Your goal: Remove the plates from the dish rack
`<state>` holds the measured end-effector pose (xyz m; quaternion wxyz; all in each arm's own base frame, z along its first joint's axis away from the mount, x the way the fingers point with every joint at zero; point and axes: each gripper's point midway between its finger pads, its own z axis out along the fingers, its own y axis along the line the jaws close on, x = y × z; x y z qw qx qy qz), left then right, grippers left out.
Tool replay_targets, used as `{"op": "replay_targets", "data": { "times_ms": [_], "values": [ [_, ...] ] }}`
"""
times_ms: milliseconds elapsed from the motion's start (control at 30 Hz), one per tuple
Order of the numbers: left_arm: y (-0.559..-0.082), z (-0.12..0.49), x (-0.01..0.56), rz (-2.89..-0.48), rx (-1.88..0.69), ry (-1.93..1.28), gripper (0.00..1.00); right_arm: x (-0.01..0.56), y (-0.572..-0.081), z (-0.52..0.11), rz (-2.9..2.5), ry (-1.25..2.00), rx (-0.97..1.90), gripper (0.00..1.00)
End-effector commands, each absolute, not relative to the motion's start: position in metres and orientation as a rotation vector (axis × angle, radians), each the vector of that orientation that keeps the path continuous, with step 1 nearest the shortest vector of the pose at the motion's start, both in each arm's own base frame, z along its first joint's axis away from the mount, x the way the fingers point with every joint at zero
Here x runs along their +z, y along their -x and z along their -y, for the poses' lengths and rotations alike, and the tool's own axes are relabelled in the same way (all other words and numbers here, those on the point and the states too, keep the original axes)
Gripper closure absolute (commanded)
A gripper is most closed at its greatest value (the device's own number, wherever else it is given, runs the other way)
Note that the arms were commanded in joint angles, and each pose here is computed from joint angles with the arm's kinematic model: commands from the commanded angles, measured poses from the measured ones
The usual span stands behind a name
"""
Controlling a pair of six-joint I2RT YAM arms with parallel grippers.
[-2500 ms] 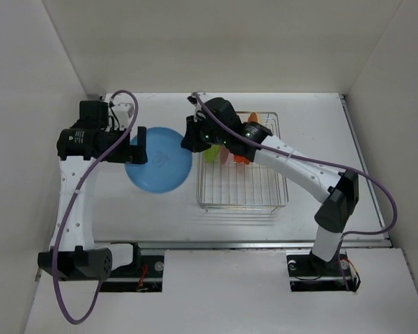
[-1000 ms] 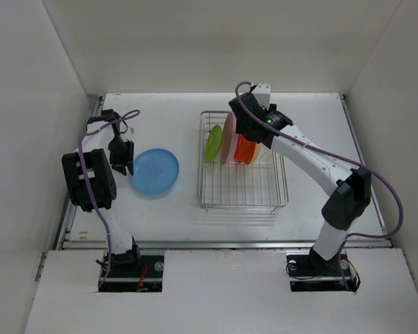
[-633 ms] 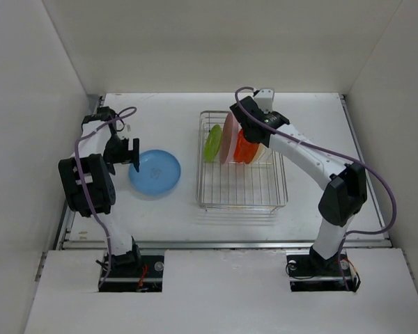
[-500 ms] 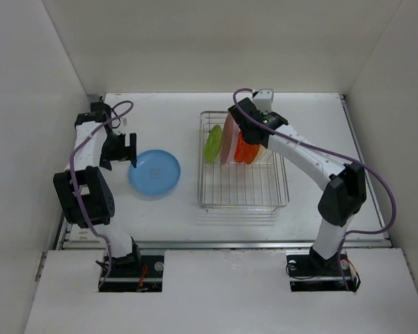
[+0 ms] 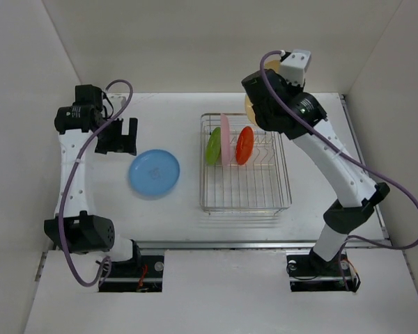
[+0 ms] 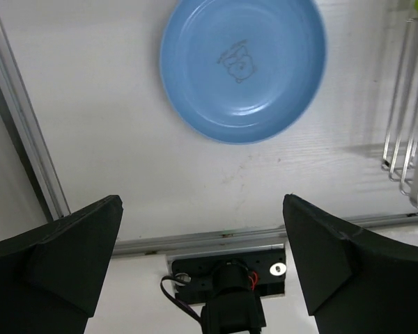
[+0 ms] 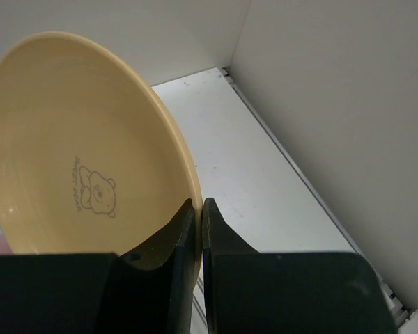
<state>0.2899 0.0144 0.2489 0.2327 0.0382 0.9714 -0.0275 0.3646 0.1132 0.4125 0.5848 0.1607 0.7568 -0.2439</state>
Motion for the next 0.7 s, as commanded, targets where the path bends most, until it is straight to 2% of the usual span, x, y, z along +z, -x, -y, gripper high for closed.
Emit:
{"op": "replay_targets", "data": {
  "times_ms": [0, 133, 200, 267, 300, 400, 500, 667],
  "values": [
    [-0.269, 0.002, 0.277, -2.626, -0.152, -0.194, 0.01, 0.448, -0.334, -0.091, -1.68, -0.411, -0.609, 1.0],
    [-0.257, 0.032, 0.307, -2.503, -0.328, -0.294, 0.01, 0.434, -0.343, -0.148, -1.766, -0.31, -0.273, 1.0],
    [-0.254, 0.047, 0.318, -2.448, -0.394, -0.345, 0.01, 0.404, -0.347, -0.197, -1.862, -0.146, -0.063, 1.0],
    [-0.252, 0.06, 0.325, -2.414, -0.478, -0.383, 0.01, 0.402, -0.347, -0.261, -1.864, -0.004, 0.263, 1.0],
    [-0.25, 0.064, 0.331, -2.389, -0.496, -0.393, 0.01, 0.379, -0.346, -0.284, -1.901, 0.072, 0.346, 1.0],
    [-0.25, 0.066, 0.329, -2.388, -0.512, -0.397, 0.01, 0.391, -0.327, -0.347, -1.822, 0.258, 0.699, 1.0],
    [-0.255, 0.058, 0.317, -2.42, -0.461, -0.353, 0.01, 0.375, -0.32, -0.387, -1.836, 0.363, 0.821, 1.0],
    [-0.263, 0.039, 0.287, -2.508, -0.338, -0.291, 0.01, 0.367, -0.309, -0.42, -1.819, 0.47, 0.924, 1.0]
  ]
}}
